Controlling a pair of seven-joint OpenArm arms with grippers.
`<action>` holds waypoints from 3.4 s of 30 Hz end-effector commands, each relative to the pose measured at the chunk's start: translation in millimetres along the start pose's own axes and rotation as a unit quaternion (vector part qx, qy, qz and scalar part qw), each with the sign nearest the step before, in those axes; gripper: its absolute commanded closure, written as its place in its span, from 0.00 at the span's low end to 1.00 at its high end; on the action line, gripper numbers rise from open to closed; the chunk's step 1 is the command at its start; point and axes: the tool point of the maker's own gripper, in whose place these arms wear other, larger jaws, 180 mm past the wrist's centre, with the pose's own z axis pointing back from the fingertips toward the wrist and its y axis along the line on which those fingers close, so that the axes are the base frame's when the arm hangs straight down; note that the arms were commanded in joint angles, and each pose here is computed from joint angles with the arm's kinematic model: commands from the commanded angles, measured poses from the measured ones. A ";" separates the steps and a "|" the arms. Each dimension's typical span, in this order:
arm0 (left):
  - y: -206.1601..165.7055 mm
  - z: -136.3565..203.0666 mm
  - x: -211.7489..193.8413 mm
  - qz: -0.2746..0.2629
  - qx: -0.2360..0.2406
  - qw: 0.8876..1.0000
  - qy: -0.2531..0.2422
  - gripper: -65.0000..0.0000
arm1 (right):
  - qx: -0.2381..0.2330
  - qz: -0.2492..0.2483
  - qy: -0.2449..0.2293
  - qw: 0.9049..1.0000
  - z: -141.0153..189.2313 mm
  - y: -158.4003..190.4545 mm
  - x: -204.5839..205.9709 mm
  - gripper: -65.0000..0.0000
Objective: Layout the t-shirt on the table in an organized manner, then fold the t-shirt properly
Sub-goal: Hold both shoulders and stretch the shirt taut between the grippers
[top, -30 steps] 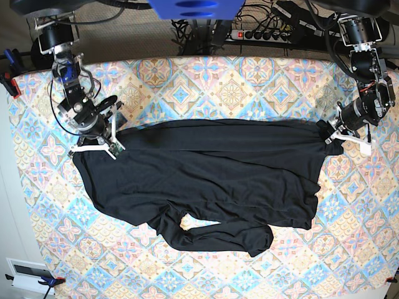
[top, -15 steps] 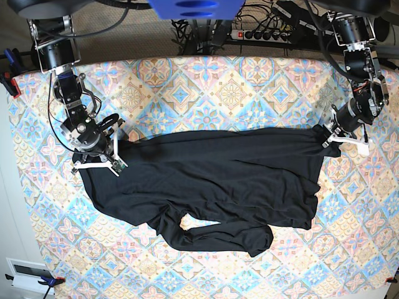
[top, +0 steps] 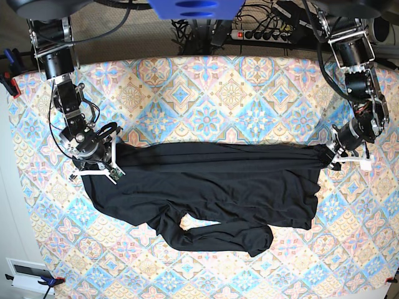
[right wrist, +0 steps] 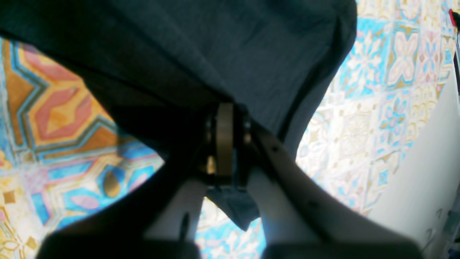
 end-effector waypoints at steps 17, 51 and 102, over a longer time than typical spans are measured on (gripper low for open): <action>-1.4 -31.5 10.4 -0.064 0.039 0.997 -0.034 0.96 | 0.006 -0.023 -0.021 1.000 -11.1 7.4 13.2 0.97; 40.2 10.9 -16.3 0.010 0.035 0.999 -0.018 0.51 | -0.021 -0.034 -0.074 0.996 30.7 9.7 24.1 0.68; 15.9 -48.7 -3.8 0.036 0.049 0.998 -0.031 1.00 | 0.080 -0.533 -0.101 0.836 29.7 -49.8 -73.1 0.56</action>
